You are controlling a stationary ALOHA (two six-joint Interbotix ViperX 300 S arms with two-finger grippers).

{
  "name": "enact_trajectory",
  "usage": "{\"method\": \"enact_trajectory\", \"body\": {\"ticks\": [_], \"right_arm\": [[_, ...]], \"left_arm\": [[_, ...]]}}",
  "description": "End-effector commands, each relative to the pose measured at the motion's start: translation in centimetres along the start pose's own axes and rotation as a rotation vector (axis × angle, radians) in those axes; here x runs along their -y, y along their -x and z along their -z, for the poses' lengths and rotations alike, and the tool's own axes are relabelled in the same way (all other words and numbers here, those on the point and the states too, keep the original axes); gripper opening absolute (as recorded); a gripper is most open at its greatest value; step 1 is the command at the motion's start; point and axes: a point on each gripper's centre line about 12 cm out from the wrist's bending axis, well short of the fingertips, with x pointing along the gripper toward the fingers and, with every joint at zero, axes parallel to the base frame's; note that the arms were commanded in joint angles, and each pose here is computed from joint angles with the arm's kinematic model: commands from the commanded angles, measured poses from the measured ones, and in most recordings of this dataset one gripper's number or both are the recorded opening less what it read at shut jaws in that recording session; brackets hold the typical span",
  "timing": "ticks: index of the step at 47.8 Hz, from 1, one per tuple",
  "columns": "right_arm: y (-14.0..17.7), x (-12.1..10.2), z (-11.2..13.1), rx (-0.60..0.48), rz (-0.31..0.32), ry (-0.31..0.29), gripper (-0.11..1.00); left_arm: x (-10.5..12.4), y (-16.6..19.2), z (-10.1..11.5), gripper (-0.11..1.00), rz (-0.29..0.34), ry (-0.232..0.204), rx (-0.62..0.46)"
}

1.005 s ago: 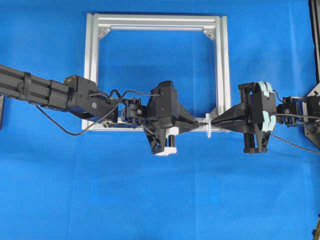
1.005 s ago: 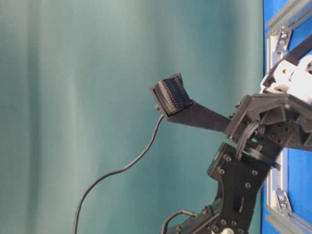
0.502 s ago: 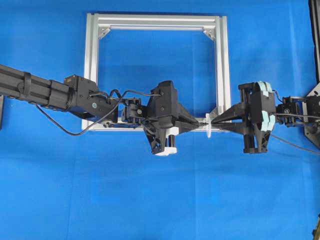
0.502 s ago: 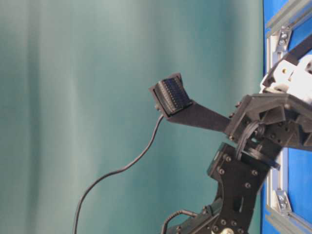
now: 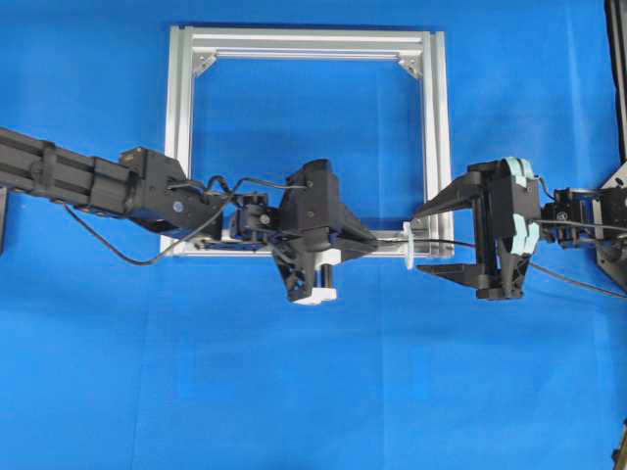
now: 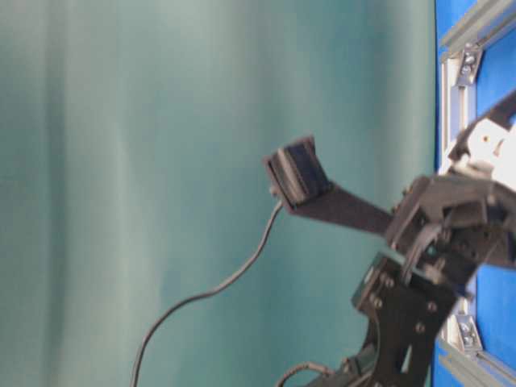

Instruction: Insert the wire through the string loop located on the right side.

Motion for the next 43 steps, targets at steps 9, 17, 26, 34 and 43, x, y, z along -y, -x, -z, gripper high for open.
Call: {"method": "enact_trajectory", "body": {"ticks": [9,17,26,34,43], "right_arm": [[-0.1,-0.2,-0.6,0.021,-0.004,0.000,0.92],[-0.1,-0.2,-0.6,0.021,-0.004,0.000,0.92],[-0.2,-0.2,-0.7,0.024,-0.005,-0.001,0.92],[-0.2,-0.2,-0.7,0.027,-0.005,-0.001,0.92],[-0.2,-0.2,-0.7,0.027,-0.005,-0.001,0.92]], "left_arm": [[0.9,4.4,-1.1,0.08,0.023,-0.014,0.064],[0.8,9.0,0.3,0.08,0.028,-0.011,0.062],[0.2,13.4,3.4,0.08,0.022,-0.001,0.012],[-0.5,17.0,6.6,0.08,0.013,0.023,-0.055],[-1.0,21.4,8.7,0.08,0.013,0.028,-0.052]]}}
